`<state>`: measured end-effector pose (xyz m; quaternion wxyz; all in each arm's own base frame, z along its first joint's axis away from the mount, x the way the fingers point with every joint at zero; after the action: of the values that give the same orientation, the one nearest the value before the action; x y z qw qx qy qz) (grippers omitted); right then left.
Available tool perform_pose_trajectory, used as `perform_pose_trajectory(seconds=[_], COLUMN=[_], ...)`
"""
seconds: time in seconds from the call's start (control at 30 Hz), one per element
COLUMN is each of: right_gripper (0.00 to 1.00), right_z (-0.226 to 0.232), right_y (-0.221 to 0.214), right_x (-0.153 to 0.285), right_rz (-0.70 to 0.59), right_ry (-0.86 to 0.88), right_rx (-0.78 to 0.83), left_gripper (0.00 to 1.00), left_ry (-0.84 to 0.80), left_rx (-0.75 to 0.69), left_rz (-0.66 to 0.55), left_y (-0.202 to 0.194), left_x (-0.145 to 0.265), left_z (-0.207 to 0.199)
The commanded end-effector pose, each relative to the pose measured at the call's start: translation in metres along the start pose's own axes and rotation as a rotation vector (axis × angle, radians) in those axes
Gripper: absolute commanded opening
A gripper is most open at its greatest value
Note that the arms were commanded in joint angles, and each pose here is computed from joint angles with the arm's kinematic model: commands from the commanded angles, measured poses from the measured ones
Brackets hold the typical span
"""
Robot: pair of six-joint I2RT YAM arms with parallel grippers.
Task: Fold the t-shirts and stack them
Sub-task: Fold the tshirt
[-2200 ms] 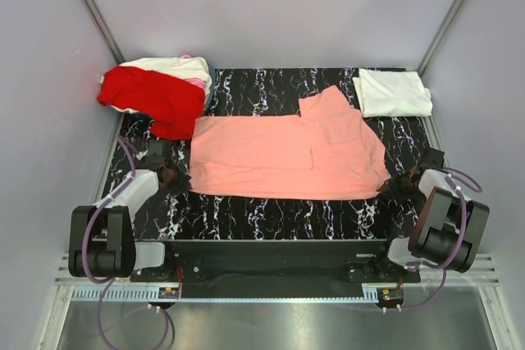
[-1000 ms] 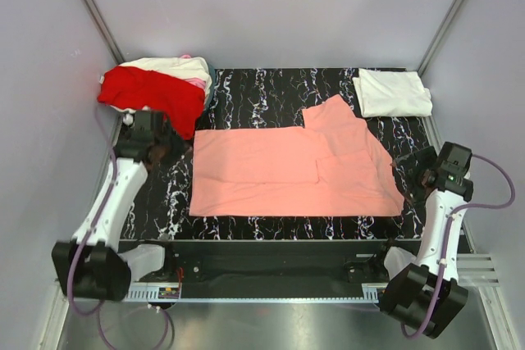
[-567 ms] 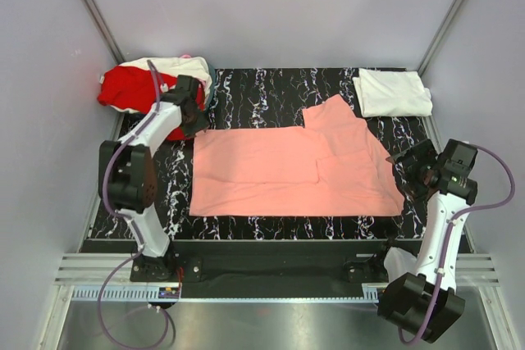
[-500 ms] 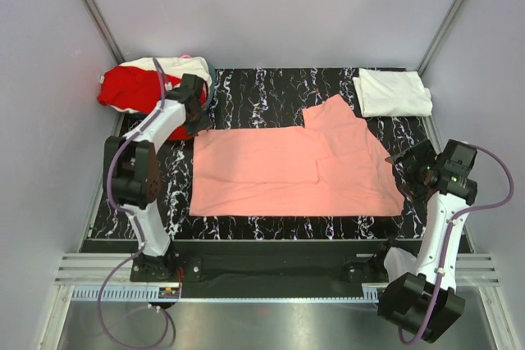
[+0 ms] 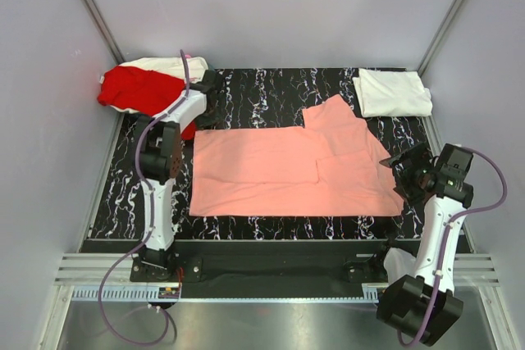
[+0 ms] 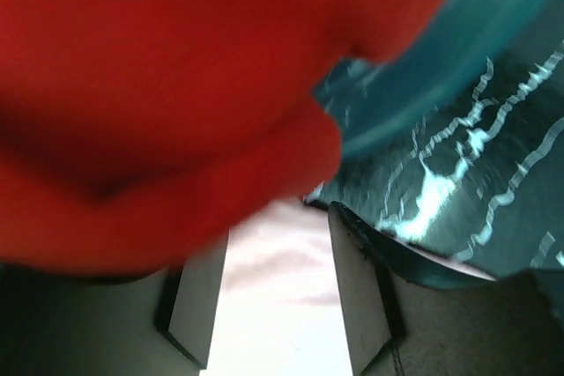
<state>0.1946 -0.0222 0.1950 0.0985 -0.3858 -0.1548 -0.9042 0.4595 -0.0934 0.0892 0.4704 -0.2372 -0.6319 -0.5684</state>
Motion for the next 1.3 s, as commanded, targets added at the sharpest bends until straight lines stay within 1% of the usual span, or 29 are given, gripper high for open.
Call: perform_pose_trajectory(seconds=[0.0,0.23,0.3,0.37,0.47,0.7,0.73,0.8,0.83,0.87,0.97,1.03,1.07,1.1,1.13,1.17,1.2,1.27], right_gripper=[1.0,0.99,0.99,1.0,0.99,1.0,1.0,0.99,0.99,0.99,0.99,0.99,0.99,0.99,0.99,0.99,0.99,0.99], right_z=[0.006,0.001,0.001,0.001,0.0,0.0,0.0,0.001,0.002,0.004,0.017,0.024,0.03,0.039,0.047,0.054,0.074,0.091], right_y=[-0.002,-0.002,-0.002,-0.001,-0.001,0.0,0.0,0.002,0.002,0.004,0.005,0.006,0.001,0.003,0.0,0.0,-0.007,-0.002], right_x=[0.0,-0.007,-0.007,-0.009,-0.009,-0.01,-0.01,-0.01,-0.009,-0.009,-0.01,-0.018,-0.022,-0.028,-0.031,-0.036,-0.043,-0.053], right_rz=[0.008,0.02,0.018,0.018,0.02,0.014,0.016,0.008,0.004,-0.003,0.029,0.071,0.097,0.111,0.121,0.102,0.129,0.106], right_ry=[0.057,0.04,0.042,0.042,0.038,0.031,0.031,0.033,0.035,0.043,0.117,0.115,0.112,0.098,0.093,0.073,0.082,0.074], right_rx=[0.035,0.034,0.036,0.035,0.033,0.034,0.034,0.033,0.037,0.041,0.068,0.074,0.104,0.118,0.144,0.17,0.216,0.243], left_gripper=[0.54,0.55,0.53,0.48,0.43,0.26,0.2,0.11,0.02,0.0,0.0,0.0,0.0,0.0,0.0,0.0,0.0,0.0], left_ry=[0.065,0.111,0.123,0.12,0.104,0.056,0.06,0.054,0.057,0.056,0.051,0.05,0.047,0.037,0.042,0.036,0.036,0.025], left_rx=[-0.017,-0.035,-0.039,-0.046,-0.042,-0.04,-0.044,-0.047,-0.05,-0.053,-0.064,-0.065,-0.061,-0.052,-0.054,-0.046,-0.044,-0.031], left_rz=[-0.012,0.038,0.05,0.046,0.054,0.049,0.052,0.046,0.049,0.05,0.039,0.034,0.024,0.007,0.014,0.0,-0.006,-0.029], left_y=[0.007,-0.005,-0.008,-0.008,-0.011,-0.02,-0.023,-0.023,-0.024,-0.024,-0.024,-0.027,-0.027,-0.026,-0.032,-0.032,-0.037,-0.036], left_x=[-0.008,-0.025,-0.029,-0.029,-0.026,-0.014,-0.014,-0.011,-0.012,-0.012,-0.01,-0.012,-0.01,-0.011,-0.014,-0.011,-0.016,-0.01], left_z=[-0.001,-0.004,-0.004,-0.005,-0.007,-0.013,-0.012,-0.014,-0.013,-0.013,-0.014,-0.014,-0.013,-0.014,-0.011,-0.01,-0.008,-0.007])
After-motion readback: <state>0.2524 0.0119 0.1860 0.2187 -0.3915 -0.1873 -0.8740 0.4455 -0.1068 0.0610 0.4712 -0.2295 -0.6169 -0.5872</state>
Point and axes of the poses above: each gripper's point midway between its finger pads, its own x axis back along the fingers, its own z axis along the line the jaws close on, y = z × x, the point moved 5 cm from there along x, back along the fingers, and after that the axes turned 10 degrees about -x, right-handed, at the moved point
